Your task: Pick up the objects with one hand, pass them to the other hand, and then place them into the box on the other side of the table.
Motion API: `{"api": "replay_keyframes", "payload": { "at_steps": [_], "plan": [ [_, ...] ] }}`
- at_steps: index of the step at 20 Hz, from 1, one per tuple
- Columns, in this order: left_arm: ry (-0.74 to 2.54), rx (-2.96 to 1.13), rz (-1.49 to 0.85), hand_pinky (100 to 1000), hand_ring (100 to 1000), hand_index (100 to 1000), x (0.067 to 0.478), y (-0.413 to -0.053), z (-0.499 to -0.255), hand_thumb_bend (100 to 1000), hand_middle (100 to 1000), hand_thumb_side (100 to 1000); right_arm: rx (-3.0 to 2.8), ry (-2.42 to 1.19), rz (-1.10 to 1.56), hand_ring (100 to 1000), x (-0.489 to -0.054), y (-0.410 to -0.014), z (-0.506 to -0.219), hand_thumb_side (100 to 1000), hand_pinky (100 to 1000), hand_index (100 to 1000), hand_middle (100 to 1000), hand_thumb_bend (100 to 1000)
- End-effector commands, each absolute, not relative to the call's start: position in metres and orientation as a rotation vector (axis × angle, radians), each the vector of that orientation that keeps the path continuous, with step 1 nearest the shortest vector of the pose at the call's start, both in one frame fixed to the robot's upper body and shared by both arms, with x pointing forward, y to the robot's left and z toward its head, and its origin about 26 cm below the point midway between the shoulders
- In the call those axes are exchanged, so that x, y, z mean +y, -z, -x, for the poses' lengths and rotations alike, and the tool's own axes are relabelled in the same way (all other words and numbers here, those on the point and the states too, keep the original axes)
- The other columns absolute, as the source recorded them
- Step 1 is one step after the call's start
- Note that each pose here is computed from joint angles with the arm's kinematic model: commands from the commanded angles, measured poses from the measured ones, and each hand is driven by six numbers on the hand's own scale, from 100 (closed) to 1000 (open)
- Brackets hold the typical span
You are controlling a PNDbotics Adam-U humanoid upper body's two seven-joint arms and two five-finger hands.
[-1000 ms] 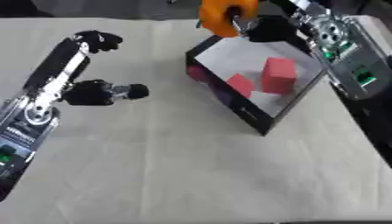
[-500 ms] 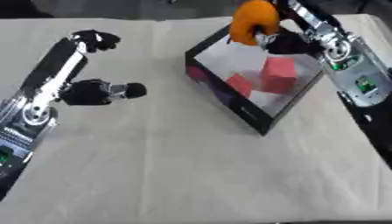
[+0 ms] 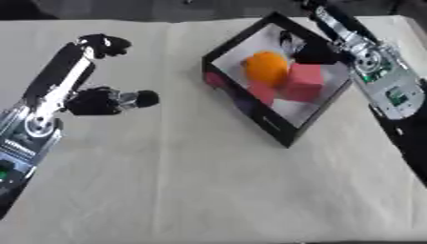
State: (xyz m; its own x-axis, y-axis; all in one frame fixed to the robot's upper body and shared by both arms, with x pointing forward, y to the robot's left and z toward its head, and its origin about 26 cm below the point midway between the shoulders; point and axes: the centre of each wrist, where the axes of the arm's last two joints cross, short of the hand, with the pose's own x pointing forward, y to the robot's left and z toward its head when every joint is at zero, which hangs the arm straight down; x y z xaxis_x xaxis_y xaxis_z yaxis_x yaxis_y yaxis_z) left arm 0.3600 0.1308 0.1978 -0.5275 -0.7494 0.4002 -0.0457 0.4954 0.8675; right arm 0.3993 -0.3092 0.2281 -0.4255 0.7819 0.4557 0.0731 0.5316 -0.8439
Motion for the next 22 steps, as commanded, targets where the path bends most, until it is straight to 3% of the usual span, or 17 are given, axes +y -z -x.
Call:
{"api": "replay_keyframes", "payload": {
  "at_steps": [1, 7, 8, 9, 12, 15, 16, 17, 22],
  "plan": [
    [1.072, -1.932, -0.692, 827, 774, 838, 0.138, -0.205, -0.361, 1000, 702, 796, -1.865, -0.971, 0.769, 1000, -0.321, -0.243, -0.396, 370, 974, 1000, 1000, 100],
    [1.042, -1.925, -0.702, 824, 772, 836, 0.144, -0.205, -0.36, 1000, 697, 791, -1.889, -0.922, 0.742, 1000, -0.324, -0.248, -0.391, 343, 971, 1000, 1000, 100],
    [1.02, -1.925, -0.708, 823, 771, 834, 0.147, -0.206, -0.36, 1000, 695, 770, -1.906, -0.891, 0.718, 1000, -0.324, -0.25, -0.388, 367, 966, 1000, 1000, 100],
    [0.993, -1.927, -0.716, 823, 769, 833, 0.151, -0.207, -0.36, 945, 693, 746, -1.929, -0.853, 0.684, 1000, -0.325, -0.255, -0.385, 416, 962, 1000, 1000, 100],
    [0.863, -1.941, -0.76, 819, 764, 832, 0.172, -0.215, -0.357, 688, 688, 699, -2.047, -0.728, 0.52, 1000, -0.327, -0.276, -0.365, 468, 946, 1000, 1000, 100],
    [0.695, -1.954, -0.805, 818, 757, 826, 0.201, -0.226, -0.352, 584, 695, 677, -2.131, -0.609, 0.368, 1000, -0.335, -0.292, -0.342, 482, 950, 1000, 1000, 100],
    [0.645, -1.962, -0.813, 817, 756, 821, 0.208, -0.229, -0.35, 100, 694, 984, -2.146, -0.573, 0.319, 999, -0.337, -0.295, -0.335, 715, 950, 1000, 1000, 100],
    [0.59, -1.965, -0.837, 813, 754, 814, 0.217, -0.231, -0.349, 532, 695, 648, -2.155, -0.531, 0.266, 993, -0.34, -0.295, -0.33, 512, 947, 1000, 1000, 100],
    [0.29, -2.0, -0.806, 803, 765, 812, 0.256, -0.24, -0.341, 540, 712, 603, -2.186, -0.353, 0.117, 955, -0.353, -0.289, -0.303, 510, 931, 1000, 1000, 100]
  ]
}}
